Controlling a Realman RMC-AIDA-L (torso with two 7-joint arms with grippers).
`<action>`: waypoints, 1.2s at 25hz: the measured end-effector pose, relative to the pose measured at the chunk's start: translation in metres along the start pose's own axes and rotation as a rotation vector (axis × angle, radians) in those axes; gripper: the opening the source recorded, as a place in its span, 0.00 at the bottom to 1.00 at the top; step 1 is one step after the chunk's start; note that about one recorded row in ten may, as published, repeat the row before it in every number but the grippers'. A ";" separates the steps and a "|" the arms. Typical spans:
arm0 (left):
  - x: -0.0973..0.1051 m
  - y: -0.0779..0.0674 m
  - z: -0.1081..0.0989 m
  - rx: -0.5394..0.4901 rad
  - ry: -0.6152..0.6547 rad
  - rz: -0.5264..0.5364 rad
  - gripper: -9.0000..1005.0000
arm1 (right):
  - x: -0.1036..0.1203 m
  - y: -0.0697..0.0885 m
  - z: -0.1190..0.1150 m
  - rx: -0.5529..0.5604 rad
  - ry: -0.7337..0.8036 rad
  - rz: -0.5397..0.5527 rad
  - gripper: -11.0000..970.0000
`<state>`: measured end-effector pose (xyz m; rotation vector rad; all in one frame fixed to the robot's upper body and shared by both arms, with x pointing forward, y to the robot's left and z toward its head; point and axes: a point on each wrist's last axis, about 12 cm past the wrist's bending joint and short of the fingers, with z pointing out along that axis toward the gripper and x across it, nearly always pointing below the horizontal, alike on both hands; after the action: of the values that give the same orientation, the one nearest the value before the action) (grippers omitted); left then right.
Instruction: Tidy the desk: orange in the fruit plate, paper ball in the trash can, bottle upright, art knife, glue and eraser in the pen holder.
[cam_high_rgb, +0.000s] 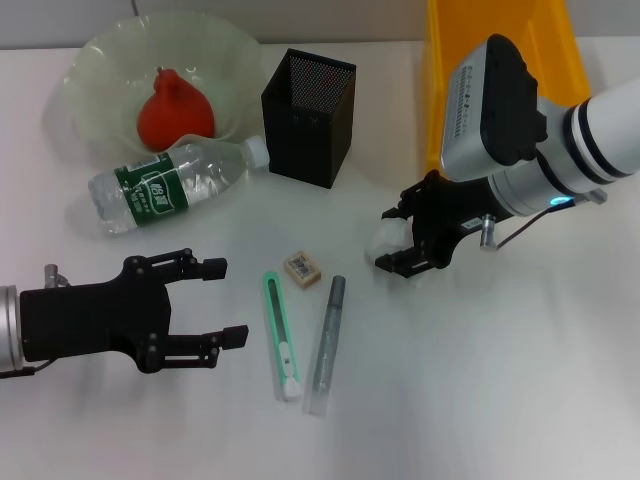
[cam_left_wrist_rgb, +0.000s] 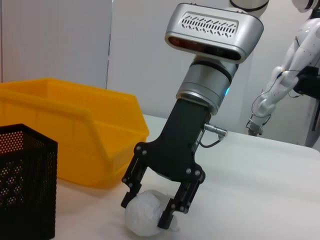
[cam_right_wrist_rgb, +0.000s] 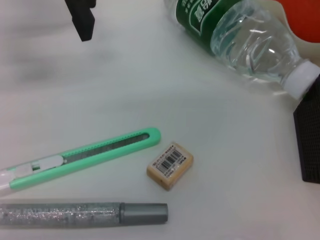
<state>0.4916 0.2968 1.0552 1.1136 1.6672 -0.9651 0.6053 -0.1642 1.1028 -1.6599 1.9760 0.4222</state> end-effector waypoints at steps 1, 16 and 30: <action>0.000 0.000 0.000 0.000 0.000 0.000 0.84 | 0.000 0.000 0.000 0.000 0.000 0.001 0.69; -0.003 0.005 -0.004 -0.052 -0.035 0.009 0.84 | 0.022 0.009 -0.048 0.008 -0.353 0.192 0.59; -0.010 0.007 0.003 -0.035 -0.055 0.011 0.84 | 0.087 0.046 -0.039 0.197 -0.840 0.217 0.59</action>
<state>0.5012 0.2934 1.0624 1.0627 1.6260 -0.9474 0.5434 -0.2468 1.0806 -0.9107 1.4819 0.8149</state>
